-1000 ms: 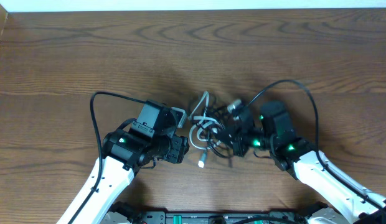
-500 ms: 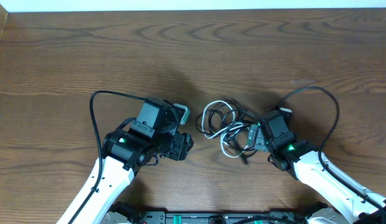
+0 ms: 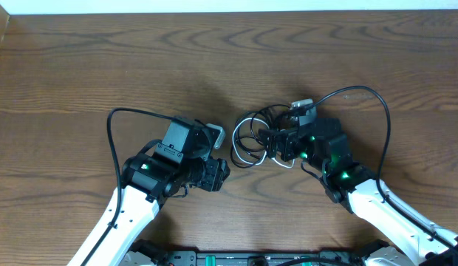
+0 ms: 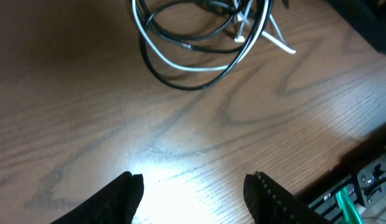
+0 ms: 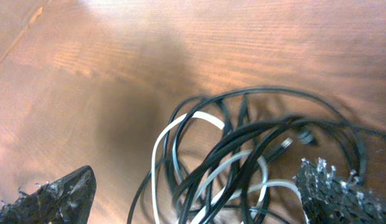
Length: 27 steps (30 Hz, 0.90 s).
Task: Untangle cables
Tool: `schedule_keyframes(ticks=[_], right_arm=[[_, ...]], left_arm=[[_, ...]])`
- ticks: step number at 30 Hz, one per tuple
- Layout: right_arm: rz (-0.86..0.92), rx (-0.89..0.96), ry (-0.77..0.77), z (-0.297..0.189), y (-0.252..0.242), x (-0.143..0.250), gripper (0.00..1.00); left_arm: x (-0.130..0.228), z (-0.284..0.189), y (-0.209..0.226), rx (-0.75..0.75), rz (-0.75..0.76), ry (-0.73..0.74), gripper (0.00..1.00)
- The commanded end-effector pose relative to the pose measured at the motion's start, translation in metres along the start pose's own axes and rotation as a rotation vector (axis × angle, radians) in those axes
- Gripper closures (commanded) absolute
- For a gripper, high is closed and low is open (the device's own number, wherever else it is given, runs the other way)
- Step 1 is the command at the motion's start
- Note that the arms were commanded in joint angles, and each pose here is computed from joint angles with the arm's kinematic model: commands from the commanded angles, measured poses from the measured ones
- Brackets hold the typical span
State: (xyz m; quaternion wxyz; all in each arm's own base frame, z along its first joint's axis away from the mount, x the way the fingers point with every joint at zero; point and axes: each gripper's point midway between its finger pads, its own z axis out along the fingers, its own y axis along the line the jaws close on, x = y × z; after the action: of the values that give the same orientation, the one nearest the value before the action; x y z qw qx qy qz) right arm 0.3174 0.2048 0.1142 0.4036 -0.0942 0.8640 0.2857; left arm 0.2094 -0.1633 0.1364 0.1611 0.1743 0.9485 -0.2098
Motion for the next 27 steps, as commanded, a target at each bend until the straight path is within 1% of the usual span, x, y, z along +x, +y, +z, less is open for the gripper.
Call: schedule_keyframes(ticks=[1,2,4,6,7,10,13,16,17,18,23,27], right_arm=[[-0.052,-0.069,0.073,-0.001,0.012,0.015,0.05],[-0.046,-0.061,0.094,-0.002,0.010,0.020,0.13],[-0.033,-0.048,0.128,-0.002,0.006,0.028,0.34],[-0.027,-0.036,0.151,-0.003,0.004,0.034,0.52],[-0.028,-0.030,0.151,-0.003,0.003,0.034,0.53],[-0.032,-0.015,0.131,-0.002,0.001,0.030,0.67],[-0.028,-0.014,0.115,-0.002,0.001,0.026,0.68],[-0.014,-0.020,0.103,-0.001,0.003,0.023,0.73],[-0.012,-0.024,0.095,-0.001,0.005,0.022,0.78],[-0.009,-0.020,0.089,-0.001,0.005,0.021,0.80],[-0.020,-0.007,0.076,0.008,0.007,0.022,0.80],[-0.009,-0.003,0.100,0.024,0.003,0.034,0.79]], left_arm=[[0.002,0.000,-0.001,0.004,-0.007,0.011,0.42],[0.002,0.000,-0.001,0.004,-0.006,0.008,0.42],[0.000,0.000,-0.001,0.006,-0.003,0.000,0.42],[-0.002,0.000,-0.002,0.007,-0.001,-0.007,0.42],[-0.002,0.000,-0.002,0.007,-0.001,-0.007,0.42],[-0.001,0.000,-0.002,0.007,-0.003,-0.004,0.42],[0.001,0.000,-0.001,0.006,-0.005,0.005,0.42],[0.002,0.000,-0.003,0.014,-0.006,0.009,0.42],[0.002,0.000,-0.004,0.021,-0.005,0.010,0.42],[0.002,0.000,-0.004,0.020,-0.005,0.010,0.42],[0.002,0.000,-0.004,0.020,-0.004,0.010,0.42],[0.002,0.000,-0.004,0.020,-0.005,0.011,0.42]])
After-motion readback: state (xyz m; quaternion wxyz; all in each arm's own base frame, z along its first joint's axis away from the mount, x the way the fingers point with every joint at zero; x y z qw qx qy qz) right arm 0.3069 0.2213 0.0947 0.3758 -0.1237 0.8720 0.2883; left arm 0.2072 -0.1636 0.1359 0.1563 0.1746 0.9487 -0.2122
